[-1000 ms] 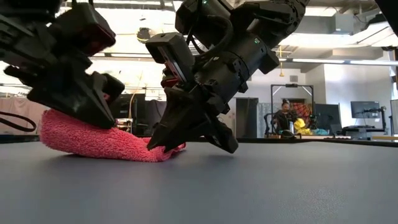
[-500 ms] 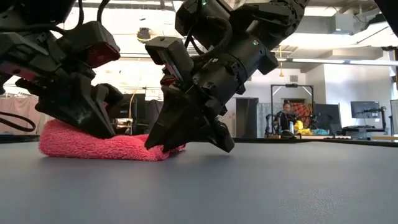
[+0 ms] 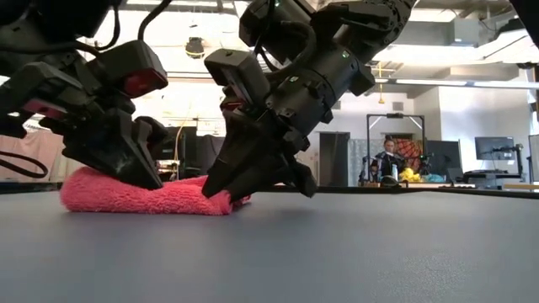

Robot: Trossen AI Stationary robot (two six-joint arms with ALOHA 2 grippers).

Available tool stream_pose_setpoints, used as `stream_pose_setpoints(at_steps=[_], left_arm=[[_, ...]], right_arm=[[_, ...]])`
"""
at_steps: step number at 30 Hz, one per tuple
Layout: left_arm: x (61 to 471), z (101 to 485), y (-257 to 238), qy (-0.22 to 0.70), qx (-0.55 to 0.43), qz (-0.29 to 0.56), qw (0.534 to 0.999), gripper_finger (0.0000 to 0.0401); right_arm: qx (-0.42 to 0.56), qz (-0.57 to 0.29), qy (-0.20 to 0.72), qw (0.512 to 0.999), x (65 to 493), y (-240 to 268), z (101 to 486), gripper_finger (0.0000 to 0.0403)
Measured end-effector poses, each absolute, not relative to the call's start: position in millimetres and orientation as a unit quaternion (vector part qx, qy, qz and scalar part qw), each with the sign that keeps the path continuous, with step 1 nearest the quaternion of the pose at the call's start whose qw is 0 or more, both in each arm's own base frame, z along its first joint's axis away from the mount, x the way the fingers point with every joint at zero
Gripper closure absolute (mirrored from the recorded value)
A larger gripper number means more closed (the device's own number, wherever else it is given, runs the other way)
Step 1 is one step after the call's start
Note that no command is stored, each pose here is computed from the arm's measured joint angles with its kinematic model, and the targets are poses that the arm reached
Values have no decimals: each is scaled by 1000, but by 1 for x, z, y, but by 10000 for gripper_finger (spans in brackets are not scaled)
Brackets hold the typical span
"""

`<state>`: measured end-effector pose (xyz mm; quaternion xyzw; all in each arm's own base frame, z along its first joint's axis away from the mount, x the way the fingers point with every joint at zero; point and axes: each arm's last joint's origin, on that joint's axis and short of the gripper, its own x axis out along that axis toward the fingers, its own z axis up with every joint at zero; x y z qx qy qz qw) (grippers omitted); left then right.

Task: Roll towel into tight, uniform cylinder
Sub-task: Roll the red towel

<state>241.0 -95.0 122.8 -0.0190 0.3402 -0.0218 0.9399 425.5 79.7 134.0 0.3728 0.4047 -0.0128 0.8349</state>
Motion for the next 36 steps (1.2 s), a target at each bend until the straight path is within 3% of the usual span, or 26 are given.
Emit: stream_pose_setpoints(at_steps=[26, 32, 36], left_arm=[[239, 119, -90, 352, -19, -16, 936, 401], [241, 118, -83, 357, -9, -7, 934, 401], [242, 118, -80, 360, -8, -9, 933, 401]], right_arm=[[313, -16, 431, 846, 412, 66, 160, 299], [189, 48, 405, 893, 410, 92, 168, 299], [15, 76, 372, 925, 405, 121, 169, 299]])
